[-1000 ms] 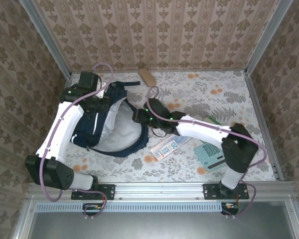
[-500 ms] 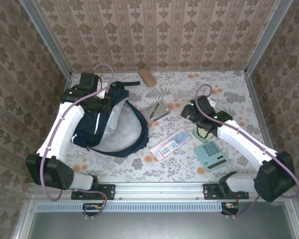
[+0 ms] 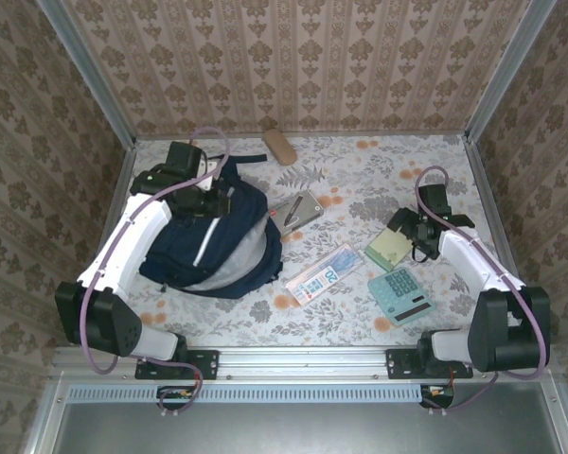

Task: Pack the student bag
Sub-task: Close the student bag at the middle-left of the table, then move the loose stationery to the center of the table.

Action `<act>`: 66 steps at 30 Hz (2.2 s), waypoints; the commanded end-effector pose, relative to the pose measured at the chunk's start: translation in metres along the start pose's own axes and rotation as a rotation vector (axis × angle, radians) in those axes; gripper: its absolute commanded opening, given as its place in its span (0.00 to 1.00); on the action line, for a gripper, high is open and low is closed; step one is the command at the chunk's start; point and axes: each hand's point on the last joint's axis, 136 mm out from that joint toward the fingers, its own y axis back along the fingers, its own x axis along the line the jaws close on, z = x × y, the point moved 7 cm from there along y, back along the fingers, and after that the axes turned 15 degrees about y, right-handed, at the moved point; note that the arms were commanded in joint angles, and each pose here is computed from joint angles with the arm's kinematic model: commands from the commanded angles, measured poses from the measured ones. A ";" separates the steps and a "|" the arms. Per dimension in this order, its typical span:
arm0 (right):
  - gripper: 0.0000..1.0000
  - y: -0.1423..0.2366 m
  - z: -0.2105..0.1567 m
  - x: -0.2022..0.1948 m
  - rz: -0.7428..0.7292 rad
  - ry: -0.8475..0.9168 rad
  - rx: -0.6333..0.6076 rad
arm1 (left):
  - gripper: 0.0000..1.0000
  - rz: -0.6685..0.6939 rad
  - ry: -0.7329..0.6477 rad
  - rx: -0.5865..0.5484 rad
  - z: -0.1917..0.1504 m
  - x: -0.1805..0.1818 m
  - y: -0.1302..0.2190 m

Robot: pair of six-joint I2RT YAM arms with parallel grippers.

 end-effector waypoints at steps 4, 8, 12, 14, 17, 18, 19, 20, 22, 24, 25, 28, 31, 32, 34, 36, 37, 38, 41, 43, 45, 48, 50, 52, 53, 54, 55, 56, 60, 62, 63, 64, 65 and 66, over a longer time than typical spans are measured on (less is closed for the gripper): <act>0.96 -0.028 -0.016 0.012 0.104 0.041 0.152 | 0.49 -0.049 0.006 -0.027 -0.006 -0.034 -0.007; 0.97 -0.042 -0.028 0.013 0.108 0.008 0.195 | 0.58 -0.106 -0.029 -0.021 -0.018 -0.066 -0.015; 0.98 -0.052 -0.029 0.028 0.174 0.019 0.195 | 0.59 -0.139 -0.046 -0.003 -0.025 -0.087 -0.026; 0.98 -0.058 -0.029 0.038 0.200 0.031 0.213 | 0.58 -0.157 -0.046 0.018 -0.028 -0.096 -0.033; 0.96 -0.065 -0.029 0.056 0.254 0.020 0.250 | 0.57 -0.170 -0.064 0.036 -0.033 -0.106 -0.039; 0.96 -0.065 -0.030 0.063 0.269 0.021 0.253 | 0.57 -0.174 -0.070 0.039 -0.034 -0.109 -0.040; 0.96 -0.065 -0.030 0.070 0.284 0.023 0.253 | 0.57 -0.176 -0.075 0.043 -0.035 -0.111 -0.042; 0.96 -0.064 -0.030 0.077 0.299 0.028 0.249 | 0.57 -0.178 -0.075 0.046 -0.036 -0.113 -0.043; 0.96 -0.062 -0.027 0.092 0.326 0.022 0.239 | 0.57 -0.184 -0.071 0.050 -0.037 -0.115 -0.047; 0.96 -0.060 -0.024 0.106 0.363 0.008 0.236 | 0.55 -0.195 -0.056 0.061 -0.038 -0.117 -0.052; 0.96 -0.060 -0.022 0.113 0.377 0.003 0.231 | 0.55 -0.200 -0.046 0.066 -0.039 -0.118 -0.055; 0.96 -0.056 -0.015 0.132 0.408 0.011 0.215 | 0.53 -0.241 -0.006 0.085 -0.041 -0.124 -0.066; 0.96 -0.047 -0.005 0.144 0.413 0.031 0.196 | 0.51 -0.245 0.009 0.097 -0.043 -0.131 -0.075; 0.96 -0.045 -0.003 0.146 0.410 0.042 0.192 | 0.51 -0.243 0.009 0.101 -0.044 -0.133 -0.077; 0.96 -0.043 0.000 0.146 0.387 0.062 0.202 | 0.51 -0.239 0.020 0.112 -0.046 -0.137 -0.085; 0.96 -0.040 0.002 0.144 0.363 0.094 0.198 | 0.48 -0.251 0.041 0.120 -0.047 -0.144 -0.092; 0.96 -0.037 0.003 0.142 0.351 0.115 0.193 | 0.47 -0.256 0.063 0.127 -0.048 -0.146 -0.098; 0.96 -0.032 0.005 0.139 0.341 0.130 0.180 | 0.44 -0.265 0.080 0.132 -0.048 -0.150 -0.103; 0.96 -0.021 0.015 0.124 0.301 0.181 0.130 | 0.39 -0.285 0.148 0.152 -0.050 -0.163 -0.122; 0.96 -0.015 0.025 0.114 0.298 0.212 0.100 | 0.38 -0.285 0.174 0.160 -0.052 -0.173 -0.135; 0.95 -0.014 0.032 0.104 0.292 0.225 0.099 | 0.38 -0.281 0.186 0.165 -0.053 -0.182 -0.147; 0.96 -0.011 0.040 0.098 0.297 0.259 0.086 | 0.39 -0.277 0.194 0.165 -0.054 -0.195 -0.163; 0.90 -0.012 0.042 0.093 0.299 0.269 0.084 | 0.40 -0.285 0.187 0.168 -0.055 -0.205 -0.174; 0.84 -0.016 0.047 0.088 0.310 0.272 0.075 | 0.34 -0.277 0.170 0.167 -0.056 -0.214 -0.186; 0.80 -0.018 0.050 0.086 0.318 0.271 0.070 | 0.33 -0.259 0.169 0.172 -0.057 -0.214 -0.193; 0.79 -0.021 0.053 0.084 0.316 0.267 0.066 | 0.33 -0.245 0.174 0.175 -0.057 -0.215 -0.200; 0.78 -0.025 0.056 0.083 0.313 0.263 0.061 | 0.34 -0.235 0.180 0.177 -0.057 -0.216 -0.207; 0.78 -0.028 0.059 0.081 0.306 0.264 0.054 | 0.34 -0.225 0.185 0.177 -0.057 -0.216 -0.212; 0.77 -0.042 0.066 0.080 0.285 0.285 0.033 | 0.36 -0.183 0.194 0.176 -0.059 -0.215 -0.232; 0.75 -0.050 0.067 0.079 0.269 0.297 0.027 | 0.36 -0.167 0.184 0.178 -0.061 -0.214 -0.239; 0.74 -0.055 0.068 0.078 0.259 0.300 0.033 | 0.36 -0.156 0.179 0.175 -0.061 -0.213 -0.242; 0.73 -0.060 0.069 0.077 0.246 0.301 0.042 | 0.36 -0.151 0.178 0.175 -0.060 -0.212 -0.245; 0.72 -0.064 0.069 0.076 0.241 0.304 0.049 | 0.36 -0.155 0.174 0.176 -0.060 -0.213 -0.248; 0.71 -0.069 0.069 0.075 0.235 0.304 0.059 | 0.36 -0.161 0.171 0.177 -0.060 -0.214 -0.250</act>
